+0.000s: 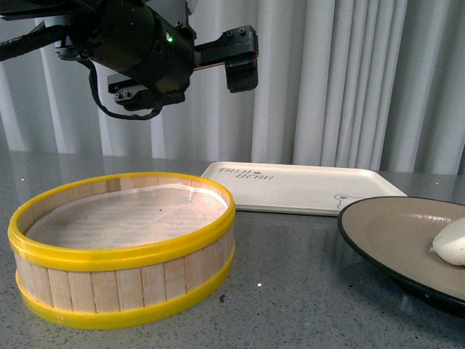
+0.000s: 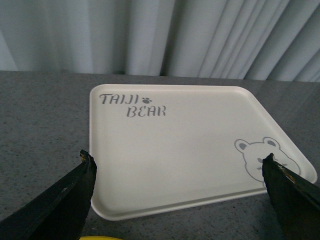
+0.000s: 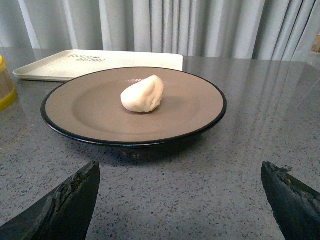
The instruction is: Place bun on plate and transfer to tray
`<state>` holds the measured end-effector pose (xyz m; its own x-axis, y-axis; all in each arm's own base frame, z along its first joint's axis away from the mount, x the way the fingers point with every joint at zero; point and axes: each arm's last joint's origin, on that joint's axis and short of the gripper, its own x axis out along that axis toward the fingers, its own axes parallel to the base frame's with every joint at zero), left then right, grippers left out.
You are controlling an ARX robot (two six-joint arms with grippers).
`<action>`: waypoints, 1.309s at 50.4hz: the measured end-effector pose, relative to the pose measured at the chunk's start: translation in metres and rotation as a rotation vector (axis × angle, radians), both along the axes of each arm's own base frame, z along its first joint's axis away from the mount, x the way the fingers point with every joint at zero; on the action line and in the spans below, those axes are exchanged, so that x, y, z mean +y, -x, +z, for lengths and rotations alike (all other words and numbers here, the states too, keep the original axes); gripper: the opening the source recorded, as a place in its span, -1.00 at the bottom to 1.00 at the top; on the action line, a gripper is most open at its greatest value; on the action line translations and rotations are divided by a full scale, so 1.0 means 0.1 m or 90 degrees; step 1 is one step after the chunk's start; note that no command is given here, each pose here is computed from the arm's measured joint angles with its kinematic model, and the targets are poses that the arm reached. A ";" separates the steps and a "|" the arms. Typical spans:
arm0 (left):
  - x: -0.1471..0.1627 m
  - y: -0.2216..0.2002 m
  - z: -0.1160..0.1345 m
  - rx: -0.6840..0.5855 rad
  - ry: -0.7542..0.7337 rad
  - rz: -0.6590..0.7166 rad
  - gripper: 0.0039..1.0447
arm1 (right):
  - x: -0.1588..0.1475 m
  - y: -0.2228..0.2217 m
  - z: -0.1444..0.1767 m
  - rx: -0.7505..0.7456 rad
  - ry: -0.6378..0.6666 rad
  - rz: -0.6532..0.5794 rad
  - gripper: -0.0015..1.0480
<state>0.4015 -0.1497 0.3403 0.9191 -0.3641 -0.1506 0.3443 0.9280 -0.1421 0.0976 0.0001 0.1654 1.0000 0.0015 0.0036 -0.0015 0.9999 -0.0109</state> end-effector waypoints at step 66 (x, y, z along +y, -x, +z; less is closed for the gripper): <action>1.49 2.38 -1.59 -0.107 -0.070 0.234 -0.93 | 0.00 0.00 0.00 0.000 0.000 0.000 0.84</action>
<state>0.1631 -0.0002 0.1811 1.0000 0.0031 -0.0078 -0.0031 1.0000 -0.0051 0.0976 0.0000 0.1652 1.0000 0.0011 0.0032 -0.0011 0.9999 -0.0109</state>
